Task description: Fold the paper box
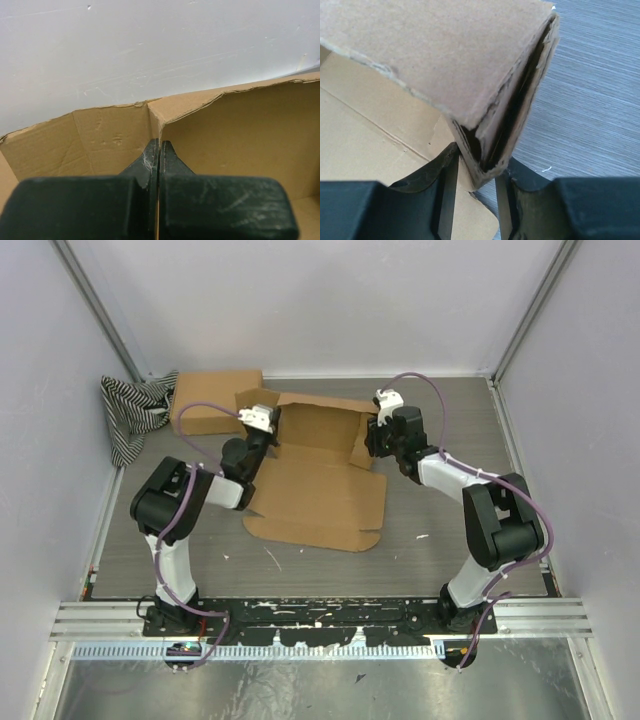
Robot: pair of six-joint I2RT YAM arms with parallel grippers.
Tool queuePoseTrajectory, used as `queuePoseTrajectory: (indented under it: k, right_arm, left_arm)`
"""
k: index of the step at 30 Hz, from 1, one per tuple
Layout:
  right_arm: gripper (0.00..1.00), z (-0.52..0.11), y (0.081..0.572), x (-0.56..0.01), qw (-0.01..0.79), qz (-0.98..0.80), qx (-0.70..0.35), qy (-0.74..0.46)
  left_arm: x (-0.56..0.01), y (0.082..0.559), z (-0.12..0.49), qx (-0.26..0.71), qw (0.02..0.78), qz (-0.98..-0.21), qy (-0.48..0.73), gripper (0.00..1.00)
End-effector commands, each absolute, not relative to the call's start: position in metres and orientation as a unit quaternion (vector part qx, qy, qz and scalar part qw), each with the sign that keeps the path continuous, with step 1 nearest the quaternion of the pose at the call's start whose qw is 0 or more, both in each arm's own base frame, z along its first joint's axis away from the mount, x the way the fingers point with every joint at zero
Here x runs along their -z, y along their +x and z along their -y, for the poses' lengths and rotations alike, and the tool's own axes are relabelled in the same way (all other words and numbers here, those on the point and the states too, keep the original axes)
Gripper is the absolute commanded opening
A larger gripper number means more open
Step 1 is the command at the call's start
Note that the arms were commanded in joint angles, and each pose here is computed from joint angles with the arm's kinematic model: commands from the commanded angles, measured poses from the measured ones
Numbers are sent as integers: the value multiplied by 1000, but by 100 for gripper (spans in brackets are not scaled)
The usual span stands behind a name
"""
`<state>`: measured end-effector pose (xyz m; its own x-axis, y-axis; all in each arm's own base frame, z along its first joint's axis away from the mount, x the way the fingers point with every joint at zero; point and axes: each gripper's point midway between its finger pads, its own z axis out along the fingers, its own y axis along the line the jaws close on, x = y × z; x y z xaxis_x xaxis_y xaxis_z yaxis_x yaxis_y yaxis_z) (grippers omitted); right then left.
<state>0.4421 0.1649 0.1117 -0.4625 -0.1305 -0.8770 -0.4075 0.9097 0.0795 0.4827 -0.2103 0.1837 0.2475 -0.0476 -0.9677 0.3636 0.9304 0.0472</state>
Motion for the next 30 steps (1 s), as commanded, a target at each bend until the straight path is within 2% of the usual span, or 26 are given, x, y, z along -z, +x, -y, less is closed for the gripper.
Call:
queuePoseTrajectory:
  k: [1, 4, 13, 15, 19, 22, 30]
  right_arm:
    - [34, -170, 456, -149, 556, -811, -109, -147]
    - [27, -165, 457, -155, 564, -811, -90, -128]
    - [18, -163, 464, -182, 550, -825, -86, -99]
    - [25, -170, 464, -186, 543, -827, -99, -105]
    - [52, -183, 462, -193, 551, -814, -130, -131]
    - [65, -190, 460, -187, 539, -815, -142, -161]
    - [69, -178, 459, -150, 488, -848, -103, -181]
  left_arm:
    - [-207, 470, 223, 131, 799, -568, 147, 0]
    - [-209, 466, 228, 121, 802, -565, 153, 0]
    - [-209, 462, 230, 119, 801, -567, 149, 0]
    - [-211, 460, 231, 120, 802, -566, 147, 0]
    - [-208, 457, 236, 123, 799, -568, 153, 0]
    - [-204, 455, 238, 125, 796, -571, 156, 0]
    - [-200, 453, 239, 126, 794, -573, 161, 0]
